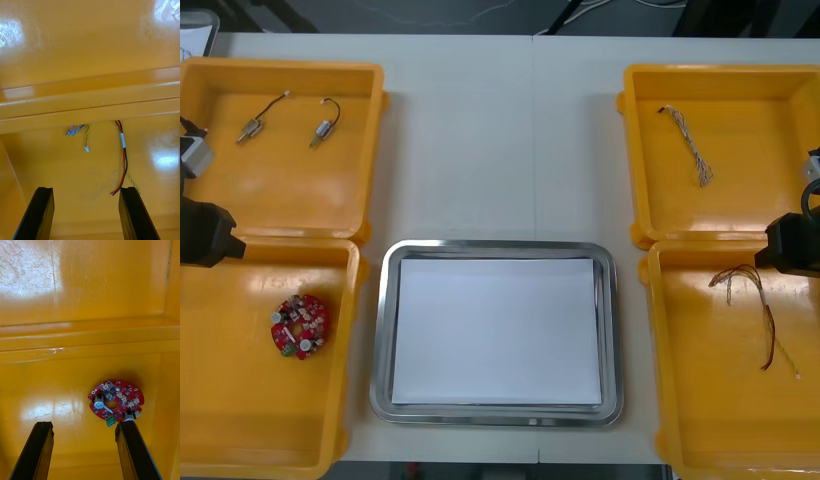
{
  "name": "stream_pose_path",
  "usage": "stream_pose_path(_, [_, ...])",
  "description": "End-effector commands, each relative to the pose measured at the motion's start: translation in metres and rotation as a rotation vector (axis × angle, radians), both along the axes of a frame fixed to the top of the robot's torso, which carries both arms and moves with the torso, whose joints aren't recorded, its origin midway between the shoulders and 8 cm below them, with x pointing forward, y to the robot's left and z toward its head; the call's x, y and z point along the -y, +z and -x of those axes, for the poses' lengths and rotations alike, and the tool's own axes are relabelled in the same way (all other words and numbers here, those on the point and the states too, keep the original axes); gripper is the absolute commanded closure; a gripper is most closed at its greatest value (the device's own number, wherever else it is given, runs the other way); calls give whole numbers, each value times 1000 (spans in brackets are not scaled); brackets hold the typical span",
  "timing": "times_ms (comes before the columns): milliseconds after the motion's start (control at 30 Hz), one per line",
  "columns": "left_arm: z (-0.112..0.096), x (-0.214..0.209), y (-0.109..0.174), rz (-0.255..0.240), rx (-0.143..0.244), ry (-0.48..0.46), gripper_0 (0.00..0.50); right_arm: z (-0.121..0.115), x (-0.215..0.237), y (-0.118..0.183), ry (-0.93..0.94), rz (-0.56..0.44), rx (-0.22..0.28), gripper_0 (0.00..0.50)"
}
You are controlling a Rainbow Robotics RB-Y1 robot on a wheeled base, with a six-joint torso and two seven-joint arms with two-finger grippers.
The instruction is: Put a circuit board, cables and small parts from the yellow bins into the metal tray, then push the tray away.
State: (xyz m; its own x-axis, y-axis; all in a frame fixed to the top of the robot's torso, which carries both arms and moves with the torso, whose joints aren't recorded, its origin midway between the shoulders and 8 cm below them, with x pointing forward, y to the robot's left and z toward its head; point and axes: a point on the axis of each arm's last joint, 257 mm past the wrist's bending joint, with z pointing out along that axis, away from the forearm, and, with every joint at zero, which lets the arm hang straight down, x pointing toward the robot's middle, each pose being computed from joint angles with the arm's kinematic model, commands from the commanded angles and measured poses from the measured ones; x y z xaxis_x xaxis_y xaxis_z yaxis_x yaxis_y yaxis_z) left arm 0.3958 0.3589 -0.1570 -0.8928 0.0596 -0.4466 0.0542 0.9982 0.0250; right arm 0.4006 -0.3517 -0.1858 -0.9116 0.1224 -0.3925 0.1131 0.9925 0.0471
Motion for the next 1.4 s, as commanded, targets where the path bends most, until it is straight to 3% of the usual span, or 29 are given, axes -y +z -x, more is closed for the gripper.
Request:
stream_pose_path(33, [1,-17,16,-94,25,-66,0,-1,5,3,11,4,20,0])
stream_pose_path(1400, [1,-17,16,-94,25,-66,0,-1,5,3,11,4,20,0])
